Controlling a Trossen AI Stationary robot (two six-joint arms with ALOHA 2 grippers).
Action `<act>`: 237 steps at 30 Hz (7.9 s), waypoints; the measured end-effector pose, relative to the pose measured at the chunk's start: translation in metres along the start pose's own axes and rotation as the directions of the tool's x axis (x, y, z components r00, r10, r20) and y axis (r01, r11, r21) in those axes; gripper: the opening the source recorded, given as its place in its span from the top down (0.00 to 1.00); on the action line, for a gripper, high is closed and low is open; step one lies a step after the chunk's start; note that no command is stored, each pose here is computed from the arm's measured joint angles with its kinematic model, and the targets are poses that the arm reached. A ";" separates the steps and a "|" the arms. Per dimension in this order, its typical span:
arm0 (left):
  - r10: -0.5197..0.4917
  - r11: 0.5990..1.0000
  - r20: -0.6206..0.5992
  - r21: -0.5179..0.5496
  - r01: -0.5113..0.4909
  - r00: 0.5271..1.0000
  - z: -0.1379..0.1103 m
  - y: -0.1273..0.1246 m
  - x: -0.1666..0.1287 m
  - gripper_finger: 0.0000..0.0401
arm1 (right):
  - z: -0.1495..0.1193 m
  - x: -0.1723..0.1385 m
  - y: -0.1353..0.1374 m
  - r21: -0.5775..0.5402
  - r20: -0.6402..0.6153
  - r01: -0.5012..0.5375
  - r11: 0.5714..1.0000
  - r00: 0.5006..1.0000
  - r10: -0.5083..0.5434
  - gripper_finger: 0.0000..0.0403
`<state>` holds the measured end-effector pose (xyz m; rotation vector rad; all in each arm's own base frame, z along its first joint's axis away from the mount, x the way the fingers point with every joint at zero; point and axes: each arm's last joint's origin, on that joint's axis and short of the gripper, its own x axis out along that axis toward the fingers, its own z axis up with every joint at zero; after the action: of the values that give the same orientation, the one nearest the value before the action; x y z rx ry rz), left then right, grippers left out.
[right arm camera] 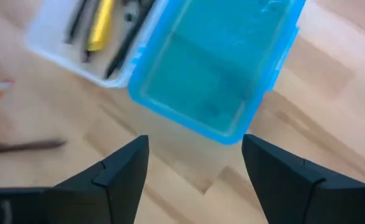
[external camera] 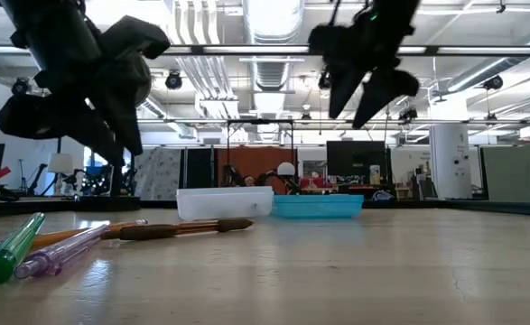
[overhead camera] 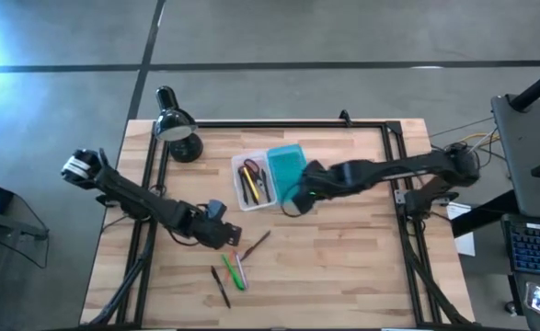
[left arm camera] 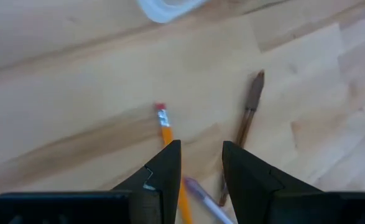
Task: Pick & place school supplies into a supply box
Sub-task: Put the pencil into the supply box
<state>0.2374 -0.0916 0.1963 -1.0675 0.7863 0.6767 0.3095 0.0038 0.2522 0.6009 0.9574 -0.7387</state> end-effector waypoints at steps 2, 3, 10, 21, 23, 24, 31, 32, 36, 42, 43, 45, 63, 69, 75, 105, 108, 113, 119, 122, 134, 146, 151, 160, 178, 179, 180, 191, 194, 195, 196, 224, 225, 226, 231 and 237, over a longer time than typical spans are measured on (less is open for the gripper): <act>0.031 0.999 -0.009 -0.007 -0.031 0.999 -0.003 -0.006 0.005 0.75 | -0.009 -0.004 -0.008 0.012 0.016 -0.031 0.999 0.999 0.031 0.39; 0.040 0.999 -0.016 -0.015 -0.040 0.999 -0.004 -0.009 0.007 0.75 | -0.013 -0.004 -0.012 0.015 0.017 -0.042 0.999 0.999 0.042 0.39; 0.107 0.972 -0.043 0.213 -0.096 0.993 -0.024 -0.038 0.017 0.75 | -0.047 0.002 -0.014 -0.263 -0.077 -0.255 0.930 0.967 0.244 0.40; 0.112 0.991 -0.226 0.097 -0.092 0.968 -0.085 -0.036 -0.021 0.75 | -0.068 0.012 -0.002 -0.354 -0.120 -0.281 0.892 0.959 0.255 0.42; 0.078 0.991 -0.242 0.121 -0.050 0.967 -0.097 -0.037 -0.021 0.75 | -0.069 0.015 -0.001 -0.367 -0.121 -0.275 0.889 0.961 0.247 0.42; 0.067 0.991 -0.250 0.131 -0.035 0.966 -0.101 -0.038 -0.020 0.75 | -0.069 0.016 0.000 -0.372 -0.121 -0.271 0.888 0.962 0.243 0.42; 0.093 0.985 -0.244 0.165 -0.053 0.965 -0.113 -0.038 0.000 0.75 | -0.065 0.017 0.008 -0.373 -0.108 -0.285 0.883 0.959 0.263 0.43; 0.092 0.988 -0.247 0.141 -0.059 0.965 -0.115 -0.040 0.002 0.75 | -0.064 0.017 0.009 -0.370 -0.105 -0.288 0.883 0.958 0.268 0.43; 0.110 0.994 -0.270 0.043 -0.102 0.957 -0.122 -0.047 0.008 0.76 | -0.065 0.018 0.009 -0.358 -0.106 -0.288 0.888 0.958 0.268 0.43; 0.044 0.974 -0.208 -0.210 -0.088 0.977 -0.129 -0.057 -0.001 0.89 | -0.065 0.018 0.010 -0.355 -0.104 -0.290 0.889 0.957 0.271 0.43; 0.028 0.961 -0.173 -0.268 -0.074 0.985 -0.132 -0.056 -0.003 0.93 | -0.064 0.018 0.010 -0.354 -0.102 -0.291 0.889 0.957 0.273 0.43; -0.020 0.940 -0.118 -0.342 -0.022 0.993 -0.138 -0.056 -0.006 0.98 | -0.064 0.018 0.010 -0.349 -0.100 -0.293 0.890 0.956 0.276 0.43; 0.031 0.996 -0.091 -0.084 -0.038 0.995 -0.167 -0.039 -0.014 1.00 | -0.005 0.053 0.096 -0.938 -0.199 -0.298 0.179 0.882 0.427 0.51; 0.011 0.992 -0.035 -0.122 -0.015 0.999 -0.174 -0.029 -0.017 1.00 | 0.023 0.068 0.132 -0.963 -0.188 -0.238 0.128 0.930 0.316 0.55; 0.046 0.989 0.007 -0.142 -0.044 0.999 -0.157 -0.029 -0.002 1.00 | 0.033 0.081 0.148 -0.954 -0.286 -0.299 0.007 0.920 0.268 0.58; 0.054 0.996 -0.117 -0.067 -0.062 0.992 -0.142 -0.036 0.018 1.00 | 0.059 0.092 0.155 -0.920 -0.291 -0.358 0.161 0.897 0.332 0.98; 0.085 0.995 -0.109 0.058 -0.079 0.990 -0.142 -0.040 0.012 1.00 | 0.062 0.093 0.153 -0.905 -0.299 -0.379 0.193 0.889 0.346 0.98; 0.078 0.901 -0.104 0.434 -0.026 0.992 -0.146 -0.054 -0.012 1.00 | 0.063 0.094 0.152 -0.900 -0.299 -0.383 0.208 0.890 0.345 0.98; 0.063 0.629 -0.138 0.774 0.068 0.988 -0.157 -0.059 -0.009 1.00 | 0.063 0.093 0.152 -0.903 -0.300 -0.381 0.197 0.889 0.347 0.98; 0.105 0.544 -0.120 0.838 0.044 0.987 -0.157 -0.054 -0.004 1.00 | 0.064 0.094 0.152 -0.904 -0.296 -0.378 0.199 0.890 0.345 0.98; 0.180 0.423 -0.109 0.906 0.024 0.978 -0.153 -0.048 -0.003 1.00 | 0.062 0.100 0.147 -0.980 -0.197 -0.200 -0.011 0.952 0.233 0.98; 0.166 0.438 -0.147 0.897 0.060 0.975 -0.155 -0.051 -0.003 1.00 | 0.049 0.106 0.147 -0.892 -0.381 -0.252 -0.375 0.867 0.323 0.98; 0.166 0.439 -0.146 0.896 0.060 0.975 -0.154 -0.051 -0.002 1.00 | 0.045 0.118 0.152 -0.875 -0.396 -0.222 -0.431 0.840 0.372 0.98; 0.161 0.461 -0.149 0.886 0.059 0.976 -0.155 -0.048 0.001 1.00 | 0.054 0.123 0.170 -0.902 -0.342 -0.157 -0.403 0.830 0.442 0.98; 0.159 0.485 -0.145 0.873 0.051 0.977 -0.154 -0.048 0.001 1.00 | 0.065 0.140 0.190 -0.969 -0.245 -0.218 -0.113 0.820 0.517 0.98; 0.158 0.486 -0.145 0.872 0.051 0.977 -0.154 -0.048 0.001 1.00 | 0.065 0.142 0.189 -0.971 -0.239 -0.207 -0.119 0.828 0.507 0.98; 0.158 0.487 -0.145 0.872 0.050 0.977 -0.154 -0.048 0.001 1.00 | 0.063 0.143 0.187 -0.971 -0.240 -0.198 -0.137 0.839 0.488 0.98; 0.157 0.484 -0.141 0.874 0.049 0.977 -0.154 -0.048 0.001 1.00 | 0.054 0.155 0.181 -0.957 -0.288 -0.232 -0.177 0.847 0.447 0.89; 0.156 0.483 -0.140 0.874 0.048 0.978 -0.154 -0.048 0.001 1.00 | 0.055 0.153 0.182 -0.961 -0.277 -0.230 -0.157 0.845 0.458 0.81; 0.156 0.483 -0.139 0.874 0.047 0.978 -0.154 -0.048 0.001 1.00 | 0.055 0.153 0.182 -0.961 -0.276 -0.229 -0.157 0.845 0.457 0.79; 0.156 0.483 -0.138 0.874 0.047 0.978 -0.154 -0.048 0.001 1.00 | 0.055 0.154 0.182 -0.962 -0.273 -0.226 -0.156 0.847 0.456 0.76; 0.129 0.490 -0.144 0.869 0.063 0.981 -0.154 -0.049 0.004 1.00 | 0.040 0.173 0.174 -0.951 -0.304 -0.247 -0.186 0.857 0.416 0.64; 0.128 0.490 -0.144 0.869 0.064 0.981 -0.154 -0.049 0.004 1.00 | 0.040 0.173 0.174 -0.951 -0.304 -0.246 -0.186 0.857 0.417 0.64; 0.127 0.491 -0.144 0.869 0.064 0.981 -0.154 -0.049 0.004 1.00 | 0.040 0.173 0.175 -0.951 -0.303 -0.246 -0.186 0.857 0.417 0.64; 0.125 0.495 -0.145 0.866 0.064 0.982 -0.154 -0.041 0.012 1.00 | 0.041 0.173 0.175 -0.954 -0.296 -0.238 -0.184 0.855 0.425 0.65; 0.138 0.509 -0.143 0.859 0.054 0.980 -0.152 -0.036 0.017 1.00 | 0.041 0.172 0.176 -0.955 -0.291 -0.233 -0.184 0.854 0.430 0.64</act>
<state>0.2409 -0.2440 0.1588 -0.1617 1.1539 0.1265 0.5316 0.0315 0.1417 -0.6304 0.8594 0.6149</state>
